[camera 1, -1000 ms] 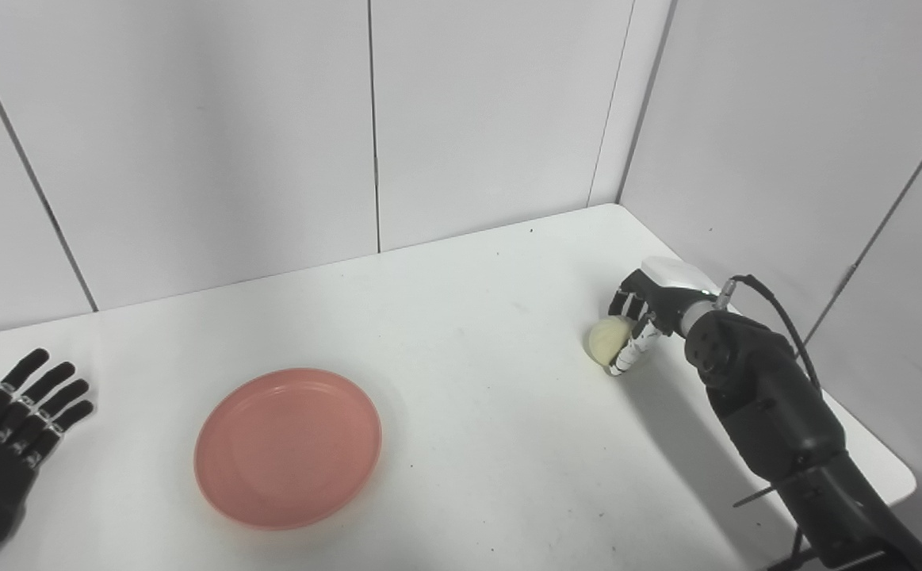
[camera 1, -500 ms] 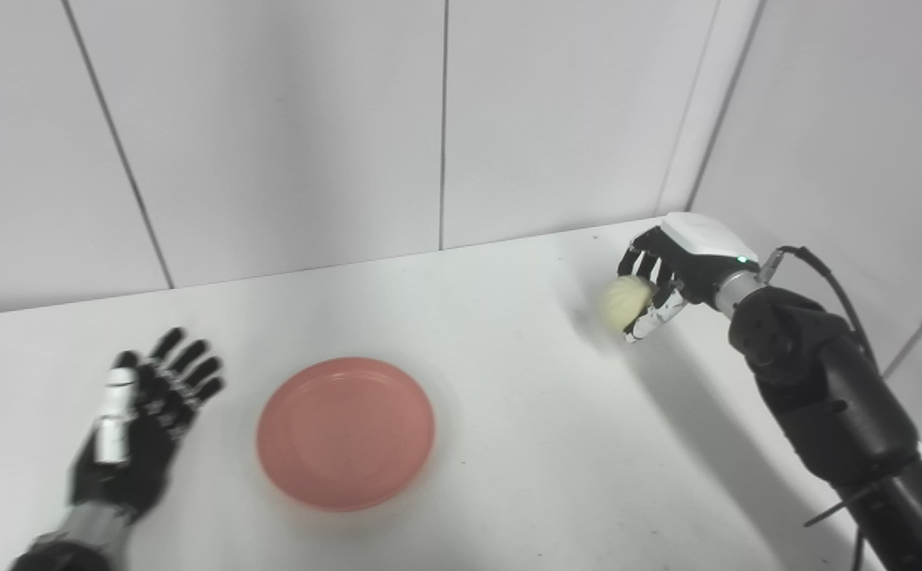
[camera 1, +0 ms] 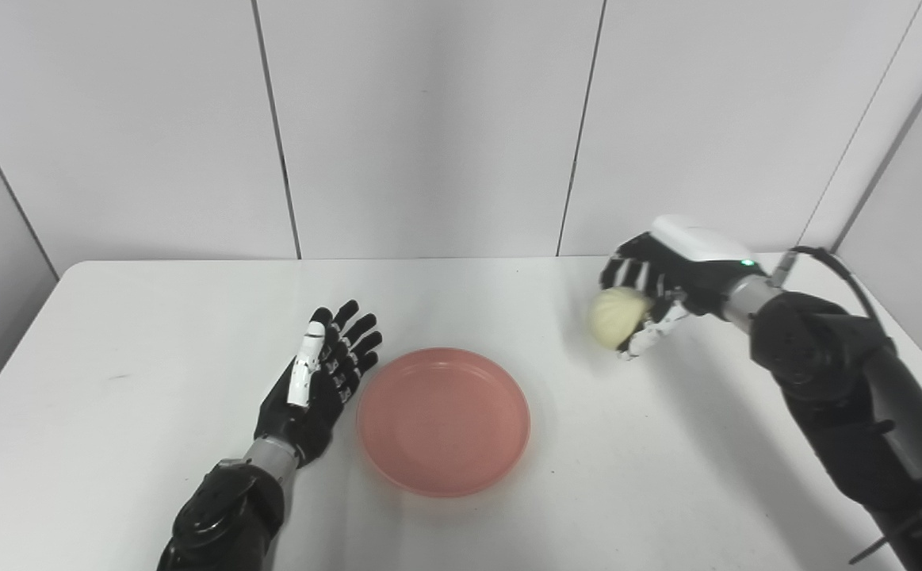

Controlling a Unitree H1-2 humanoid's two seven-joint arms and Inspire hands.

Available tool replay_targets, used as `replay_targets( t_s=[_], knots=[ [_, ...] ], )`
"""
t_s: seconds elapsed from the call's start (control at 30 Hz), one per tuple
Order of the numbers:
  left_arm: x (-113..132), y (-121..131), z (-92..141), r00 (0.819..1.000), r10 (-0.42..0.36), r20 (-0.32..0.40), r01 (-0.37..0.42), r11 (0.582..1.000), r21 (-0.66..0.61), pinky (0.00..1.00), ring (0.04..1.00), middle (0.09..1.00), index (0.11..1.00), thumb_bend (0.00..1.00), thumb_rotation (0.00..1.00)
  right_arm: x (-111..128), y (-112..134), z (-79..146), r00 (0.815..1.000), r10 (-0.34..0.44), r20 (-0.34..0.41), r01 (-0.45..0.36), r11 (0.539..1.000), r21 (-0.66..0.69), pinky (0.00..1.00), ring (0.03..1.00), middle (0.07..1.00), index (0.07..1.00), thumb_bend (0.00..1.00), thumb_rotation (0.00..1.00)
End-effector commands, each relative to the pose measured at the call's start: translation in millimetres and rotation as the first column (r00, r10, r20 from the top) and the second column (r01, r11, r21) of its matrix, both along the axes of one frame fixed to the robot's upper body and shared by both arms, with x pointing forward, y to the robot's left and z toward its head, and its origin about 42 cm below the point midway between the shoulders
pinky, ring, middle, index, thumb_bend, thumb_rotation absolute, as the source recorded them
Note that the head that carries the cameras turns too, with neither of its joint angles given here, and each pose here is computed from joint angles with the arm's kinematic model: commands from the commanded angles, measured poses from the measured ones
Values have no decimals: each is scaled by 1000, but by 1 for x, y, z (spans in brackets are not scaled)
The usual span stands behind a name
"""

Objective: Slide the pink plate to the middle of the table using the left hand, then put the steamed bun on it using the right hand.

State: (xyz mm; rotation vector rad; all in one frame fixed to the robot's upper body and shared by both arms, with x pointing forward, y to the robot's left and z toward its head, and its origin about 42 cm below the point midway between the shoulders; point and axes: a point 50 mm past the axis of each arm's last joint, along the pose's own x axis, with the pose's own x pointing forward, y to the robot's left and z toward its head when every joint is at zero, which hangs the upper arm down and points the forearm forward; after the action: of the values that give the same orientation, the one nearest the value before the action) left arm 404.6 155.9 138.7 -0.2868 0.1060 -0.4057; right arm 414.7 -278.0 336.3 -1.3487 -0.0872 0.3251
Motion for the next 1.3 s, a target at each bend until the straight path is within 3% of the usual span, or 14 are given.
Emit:
replay_targets(
  t_s=[0.0,0.07,0.23,0.47,0.53,0.63,0.67,0.77,0.93,1.07,1.17,1.27],
  knots=[
    [-10,-3,-32,986,9,-169,0,999,54,981,948,954,974,513,1000,-2,18,36,993,63,102,-64,998,5,331,365,485,557,505,0],
    [-9,-6,-32,985,7,-170,3,998,55,979,946,951,971,515,1000,-4,30,38,990,95,109,-96,995,-3,368,378,486,542,510,0],
    [-7,-11,-32,985,6,-171,4,998,62,970,932,938,964,511,1000,-6,69,42,977,194,85,-196,981,16,274,344,462,561,502,0],
    [-6,-17,-30,986,1,-170,10,998,64,959,926,935,961,510,1000,-12,110,34,960,274,55,-276,961,30,263,347,453,554,505,0],
    [-5,-18,-30,986,-3,-168,15,998,69,966,927,936,962,510,1000,-11,118,27,957,288,42,-289,957,35,236,384,494,501,514,0],
    [-5,-20,-30,986,-6,-168,18,997,71,969,927,938,965,516,1000,-9,126,18,951,308,18,-309,950,43,258,396,508,489,516,0],
    [-4,-21,-30,986,-6,-168,18,997,71,968,928,938,967,520,1000,-8,128,15,949,315,11,-315,948,43,275,364,471,535,508,0],
    [-3,-22,-30,986,-11,-165,22,997,69,972,932,940,971,525,1000,-5,136,4,946,325,-14,-324,945,44,285,350,456,554,505,0],
    [-3,-24,-29,987,-17,-161,28,997,71,974,935,943,975,532,1000,-3,142,-9,941,336,-37,-335,942,21,268,397,508,489,516,0],
    [-2,-24,-28,987,-11,-159,23,997,74,966,932,938,969,533,1000,1,146,-18,936,344,-75,-345,939,-5,267,353,455,544,507,0],
    [-2,-25,-28,987,-9,-161,21,997,74,967,930,936,966,533,1000,3,146,-24,936,339,-91,-341,940,-10,260,396,506,492,516,0],
    [-2,-25,-27,987,-10,-163,22,997,74,970,929,937,968,532,1000,6,146,-31,936,334,-109,-338,941,-18,273,377,481,517,512,0]
  ],
)
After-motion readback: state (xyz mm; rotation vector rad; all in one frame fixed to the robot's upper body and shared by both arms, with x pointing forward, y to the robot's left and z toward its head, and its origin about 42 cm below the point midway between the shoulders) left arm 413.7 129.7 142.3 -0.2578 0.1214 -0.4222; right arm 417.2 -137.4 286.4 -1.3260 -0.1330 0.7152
